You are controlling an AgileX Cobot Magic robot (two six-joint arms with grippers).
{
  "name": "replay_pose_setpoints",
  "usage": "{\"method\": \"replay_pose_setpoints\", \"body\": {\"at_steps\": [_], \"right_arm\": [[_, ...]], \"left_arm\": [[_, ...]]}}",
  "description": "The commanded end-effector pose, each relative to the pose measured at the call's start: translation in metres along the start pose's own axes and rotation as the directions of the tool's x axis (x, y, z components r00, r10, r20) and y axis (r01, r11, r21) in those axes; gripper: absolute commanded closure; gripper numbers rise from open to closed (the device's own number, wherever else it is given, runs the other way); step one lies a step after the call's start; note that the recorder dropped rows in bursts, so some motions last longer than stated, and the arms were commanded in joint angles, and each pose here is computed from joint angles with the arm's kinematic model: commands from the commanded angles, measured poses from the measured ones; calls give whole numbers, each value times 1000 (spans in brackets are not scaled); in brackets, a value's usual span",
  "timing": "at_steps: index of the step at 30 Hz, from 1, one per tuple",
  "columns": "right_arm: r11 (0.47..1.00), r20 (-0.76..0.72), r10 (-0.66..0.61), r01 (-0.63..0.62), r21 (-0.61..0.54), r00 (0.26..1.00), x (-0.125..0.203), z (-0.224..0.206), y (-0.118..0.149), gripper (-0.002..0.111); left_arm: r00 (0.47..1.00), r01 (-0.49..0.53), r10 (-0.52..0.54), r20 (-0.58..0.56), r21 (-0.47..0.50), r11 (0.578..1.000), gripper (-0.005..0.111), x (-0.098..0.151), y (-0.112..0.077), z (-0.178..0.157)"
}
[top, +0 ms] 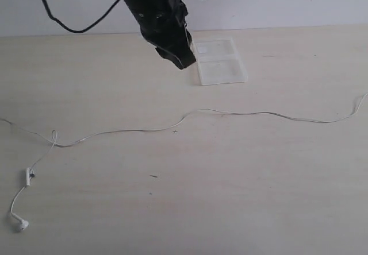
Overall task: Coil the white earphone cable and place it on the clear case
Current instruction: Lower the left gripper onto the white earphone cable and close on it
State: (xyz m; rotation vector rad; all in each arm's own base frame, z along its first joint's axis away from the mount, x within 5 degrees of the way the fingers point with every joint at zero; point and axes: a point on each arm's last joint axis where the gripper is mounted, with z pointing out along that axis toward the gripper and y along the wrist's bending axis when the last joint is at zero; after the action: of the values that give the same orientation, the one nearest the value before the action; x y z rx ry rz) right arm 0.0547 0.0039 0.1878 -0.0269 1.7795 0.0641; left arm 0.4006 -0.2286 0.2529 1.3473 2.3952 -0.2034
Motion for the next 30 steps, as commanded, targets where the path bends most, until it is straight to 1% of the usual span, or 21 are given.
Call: {"method": "replay_pose_setpoints", "body": {"at_steps": [1,4,6,9,12,16,21,27,30], "right_arm": [[1000,11,-3,3,7,1000,0,0,0,108],[1000,11,-3,3,7,1000,0,0,0,108],[1000,11,-3,3,7,1000,0,0,0,108],[1000,11,-3,3,7,1000,0,0,0,108],[1000,11,-3,3,7,1000,0,0,0,108],[1000,11,-3,3,7,1000,0,0,0,108],[1000,11,-3,3,7,1000,0,0,0,108],[1000,11,-3,3,7,1000,0,0,0,108],[1000,11,-3,3,7,1000,0,0,0,108]], "left_arm": [[997,-66,67,-45,20,998,44,-14,-17,29],[990,-104,106,-95,24,994,45,-15,-24,57],[987,-103,106,-116,32,994,45,-12,-23,71],[985,-116,116,-129,12,993,45,-9,-19,92],[988,-108,107,-113,-3,994,45,-9,-17,103],[985,-105,104,-141,3,995,45,-3,-17,122],[983,-106,105,-154,3,994,45,1,-17,132],[977,-129,125,-174,-15,991,45,3,-14,134],[977,-124,119,-176,-21,992,45,4,-12,134]]}}
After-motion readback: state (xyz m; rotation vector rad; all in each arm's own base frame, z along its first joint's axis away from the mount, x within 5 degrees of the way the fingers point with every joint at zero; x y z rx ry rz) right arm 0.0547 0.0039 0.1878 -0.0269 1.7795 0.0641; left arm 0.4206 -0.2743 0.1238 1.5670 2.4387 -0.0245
